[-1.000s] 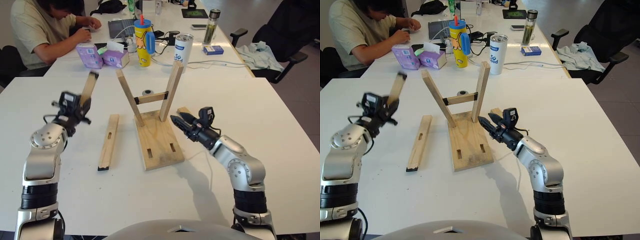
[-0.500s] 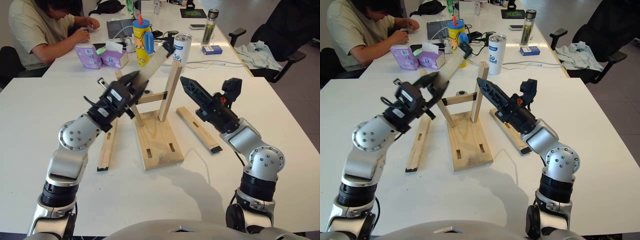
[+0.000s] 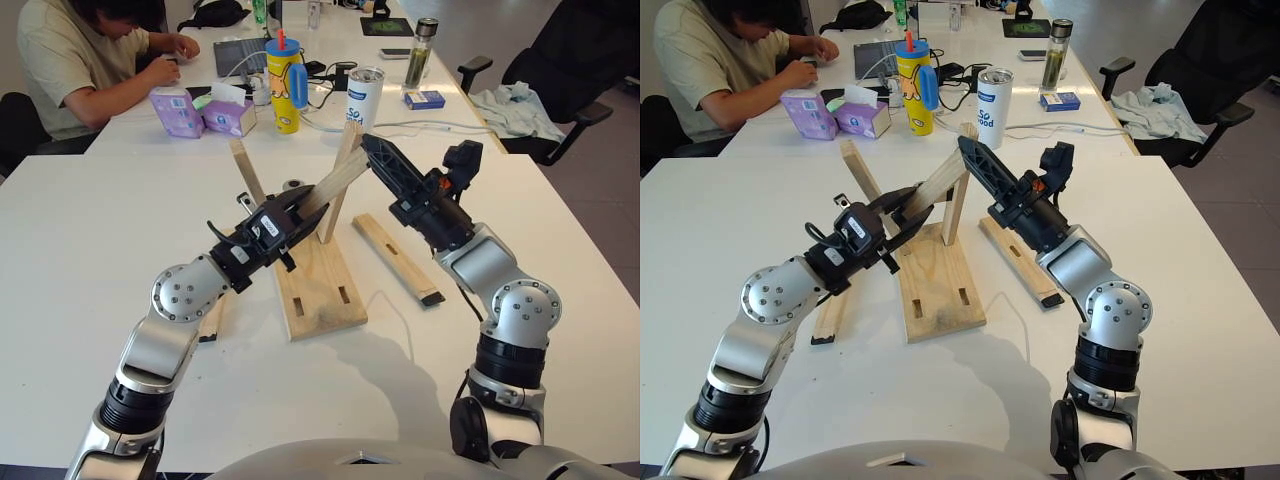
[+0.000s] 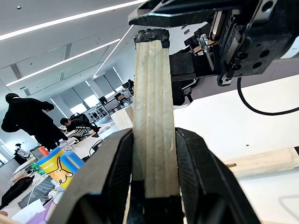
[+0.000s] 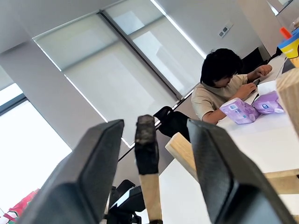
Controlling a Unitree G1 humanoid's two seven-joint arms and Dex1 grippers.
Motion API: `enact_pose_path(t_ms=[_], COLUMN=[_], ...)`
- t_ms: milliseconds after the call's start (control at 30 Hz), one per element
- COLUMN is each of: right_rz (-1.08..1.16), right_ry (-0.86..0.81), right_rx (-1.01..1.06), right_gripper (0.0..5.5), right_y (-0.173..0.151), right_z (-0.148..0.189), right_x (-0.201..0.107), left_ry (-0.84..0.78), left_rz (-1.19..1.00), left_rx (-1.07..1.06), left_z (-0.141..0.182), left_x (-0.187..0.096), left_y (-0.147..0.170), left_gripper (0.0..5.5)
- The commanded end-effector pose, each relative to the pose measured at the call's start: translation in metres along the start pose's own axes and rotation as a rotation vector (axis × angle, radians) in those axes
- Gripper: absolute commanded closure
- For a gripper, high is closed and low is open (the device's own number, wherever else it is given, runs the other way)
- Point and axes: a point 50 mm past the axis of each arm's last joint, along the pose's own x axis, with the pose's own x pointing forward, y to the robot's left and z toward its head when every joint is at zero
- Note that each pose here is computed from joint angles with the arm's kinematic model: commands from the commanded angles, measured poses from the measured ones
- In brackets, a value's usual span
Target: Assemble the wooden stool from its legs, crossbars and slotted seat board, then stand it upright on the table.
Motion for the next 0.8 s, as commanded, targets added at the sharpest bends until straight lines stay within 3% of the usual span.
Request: enact_pose_path(t_ms=[33,333,600,633,800], right_rz=[0.010,0.016,0.000,-0.010,-0.086], right_ry=[0.013,0.035,0.064,0.067,0.086], right_rx=[0.005,0.013,0.010,0.007,-0.049], right_gripper=[3.62,5.03,5.04,5.04,5.04], right_y=[0.002,0.001,-0.001,-0.003,-0.014], right_z=[0.000,-0.002,-0.007,-0.008,-0.007], right_x=[0.002,0.003,0.002,0.001,-0.008], left_ry=[0.017,0.045,0.058,0.042,-0.037], left_rz=[0.006,0.013,0.034,0.043,0.089], left_rx=[0.008,-0.002,-0.001,-0.032,-0.189], left_z=[0.000,-0.004,-0.005,-0.004,0.003], left_x=[-0.001,-0.003,0.000,-0.001,-0.004], left_y=[-0.002,-0.003,-0.003,-0.002,0.004], left_gripper=[4.21,4.21,4.21,3.85,3.04])
